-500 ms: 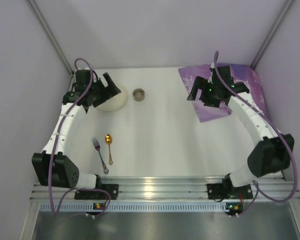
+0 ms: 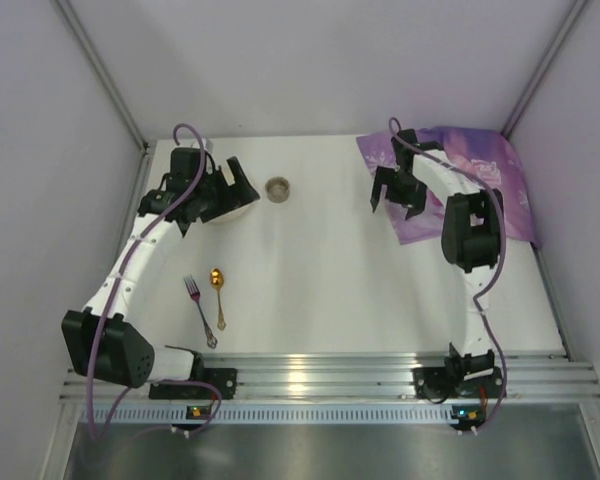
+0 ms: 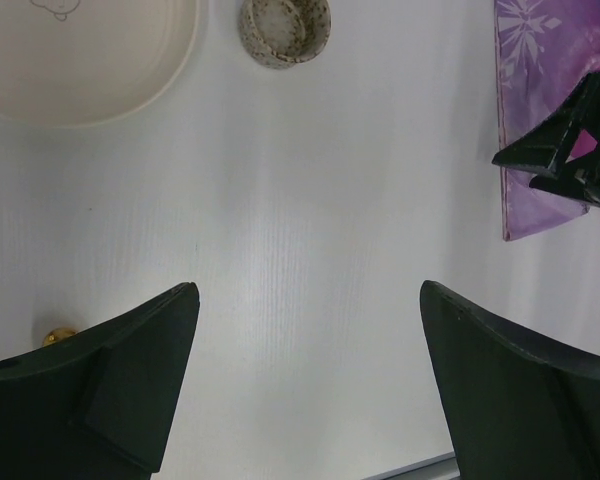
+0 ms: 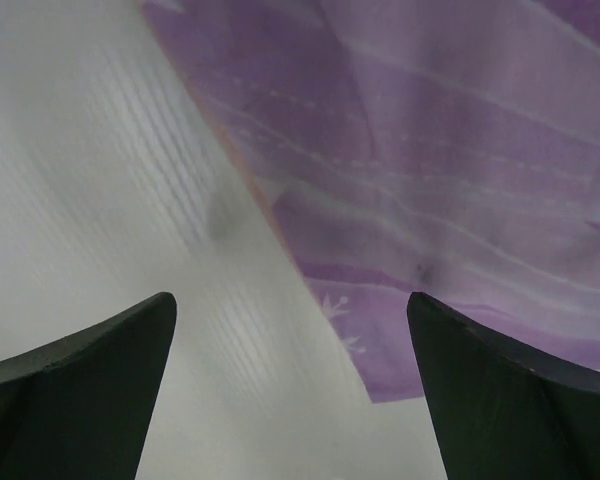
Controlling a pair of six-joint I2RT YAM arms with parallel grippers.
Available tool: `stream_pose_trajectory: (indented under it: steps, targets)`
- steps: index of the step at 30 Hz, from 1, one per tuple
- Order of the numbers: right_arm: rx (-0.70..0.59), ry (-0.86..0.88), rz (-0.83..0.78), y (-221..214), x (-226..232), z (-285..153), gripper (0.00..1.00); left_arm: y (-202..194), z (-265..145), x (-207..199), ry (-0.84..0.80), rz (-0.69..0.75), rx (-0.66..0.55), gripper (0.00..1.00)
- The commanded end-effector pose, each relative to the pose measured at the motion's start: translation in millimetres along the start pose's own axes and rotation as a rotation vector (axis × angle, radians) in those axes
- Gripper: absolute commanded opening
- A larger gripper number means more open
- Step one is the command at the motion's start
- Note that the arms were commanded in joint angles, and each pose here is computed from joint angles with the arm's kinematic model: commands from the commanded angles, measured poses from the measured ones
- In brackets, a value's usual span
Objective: Set the dinner table for one person
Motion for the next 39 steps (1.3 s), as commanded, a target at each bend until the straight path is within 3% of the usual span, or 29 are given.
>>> stream_pose_trajectory:
  steps: [1,6,9,10,13,15,19,23,32,33,34,36,37,39]
  targets:
    - [-0.032,-0.054,0.036,22,-13,-4,0.99,-4,-9,3,-0.001,0.035,-0.016,0.97]
    - [-0.008,-0.112,0.066,24,-26,14,0.87,-12,-6,7,-0.013,0.031,0.01,0.96]
    - [0.042,-0.128,0.074,15,-29,30,0.68,-17,-7,8,-0.014,0.021,0.02,0.96]
    - [0.055,-0.126,0.074,12,-28,33,0.55,-20,-8,9,-0.021,0.02,0.028,0.96]
    - [0.089,-0.136,0.051,3,-26,41,0.35,-26,-10,13,-0.016,0.011,0.025,0.96]
    - [0.113,-0.143,0.022,-6,-22,45,0.28,-28,-12,14,-0.014,0.0,0.025,0.95]
    - [0.154,-0.14,-0.043,-24,-13,49,0.0,-35,-20,13,-0.024,-0.011,0.019,0.94]
    - [0.216,-0.065,-0.088,-57,9,43,0.0,-40,-33,11,-0.002,0.004,0.006,0.94]
    - [0.257,0.293,-0.228,-152,127,-35,0.0,-39,-64,8,0.005,-0.019,-0.065,0.94]
    - [0.242,0.363,-0.264,-163,146,-50,0.01,-39,-65,8,0.004,-0.017,-0.072,0.94]
    - [0.258,0.421,-0.283,-171,155,-60,0.32,-39,-66,8,0.006,-0.017,-0.072,0.94]
    - [0.23,0.484,-0.332,-181,168,-85,0.68,-39,-66,8,0.004,-0.019,-0.072,0.94]
    - [0.217,0.499,-0.341,-183,170,-94,0.99,-40,-65,8,0.007,-0.021,-0.066,0.94]
    - [0.177,0.526,-0.351,-183,163,-114,1.0,-43,-59,5,-0.002,-0.028,-0.046,0.94]
Point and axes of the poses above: each gripper's point midway between its finger pads, its own z axis out along the fingers, its own x axis along the line the jaws close on, y = z × x, the point moved 8 cm from there along -z, back along the fingers, and after that the axes turned 2 degrees about -z, right-handed, at the moved point
